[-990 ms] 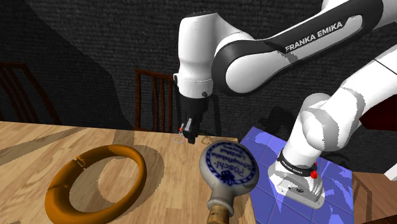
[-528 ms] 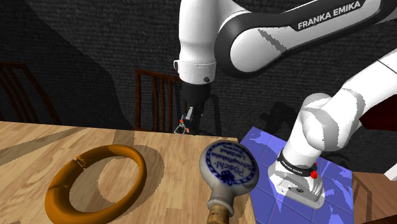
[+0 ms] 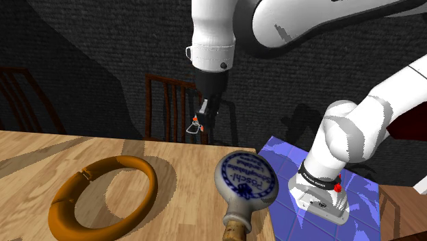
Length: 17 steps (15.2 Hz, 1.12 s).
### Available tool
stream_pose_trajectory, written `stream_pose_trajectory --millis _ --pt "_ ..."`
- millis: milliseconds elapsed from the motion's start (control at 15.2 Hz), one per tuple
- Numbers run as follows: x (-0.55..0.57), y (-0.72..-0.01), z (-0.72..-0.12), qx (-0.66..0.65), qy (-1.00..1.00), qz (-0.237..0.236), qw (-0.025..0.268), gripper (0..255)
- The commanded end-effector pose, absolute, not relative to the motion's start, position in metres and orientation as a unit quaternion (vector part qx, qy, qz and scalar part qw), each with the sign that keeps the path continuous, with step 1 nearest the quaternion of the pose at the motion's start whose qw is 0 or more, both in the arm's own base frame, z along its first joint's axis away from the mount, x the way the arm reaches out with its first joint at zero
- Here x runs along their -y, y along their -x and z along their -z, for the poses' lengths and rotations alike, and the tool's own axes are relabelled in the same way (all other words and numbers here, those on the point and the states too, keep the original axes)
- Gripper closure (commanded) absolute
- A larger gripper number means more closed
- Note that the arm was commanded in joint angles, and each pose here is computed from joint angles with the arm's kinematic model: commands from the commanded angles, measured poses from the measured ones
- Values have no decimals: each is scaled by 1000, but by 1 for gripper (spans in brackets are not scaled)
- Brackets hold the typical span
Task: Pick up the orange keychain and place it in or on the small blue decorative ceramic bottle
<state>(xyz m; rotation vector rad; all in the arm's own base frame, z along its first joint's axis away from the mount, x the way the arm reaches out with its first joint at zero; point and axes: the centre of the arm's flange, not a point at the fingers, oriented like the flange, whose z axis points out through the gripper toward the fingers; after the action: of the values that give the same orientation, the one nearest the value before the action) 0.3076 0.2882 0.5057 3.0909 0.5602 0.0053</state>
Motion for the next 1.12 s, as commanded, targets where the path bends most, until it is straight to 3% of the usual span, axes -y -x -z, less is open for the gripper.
stream_pose_trajectory --millis 0,528,1056 --pt "-288 -307 -517 -178 -984 -1 0 255" --pt "-288 -307 -556 -178 -984 -1 0 255" --pt "-299 -202 -561 -178 -984 -1 0 255"
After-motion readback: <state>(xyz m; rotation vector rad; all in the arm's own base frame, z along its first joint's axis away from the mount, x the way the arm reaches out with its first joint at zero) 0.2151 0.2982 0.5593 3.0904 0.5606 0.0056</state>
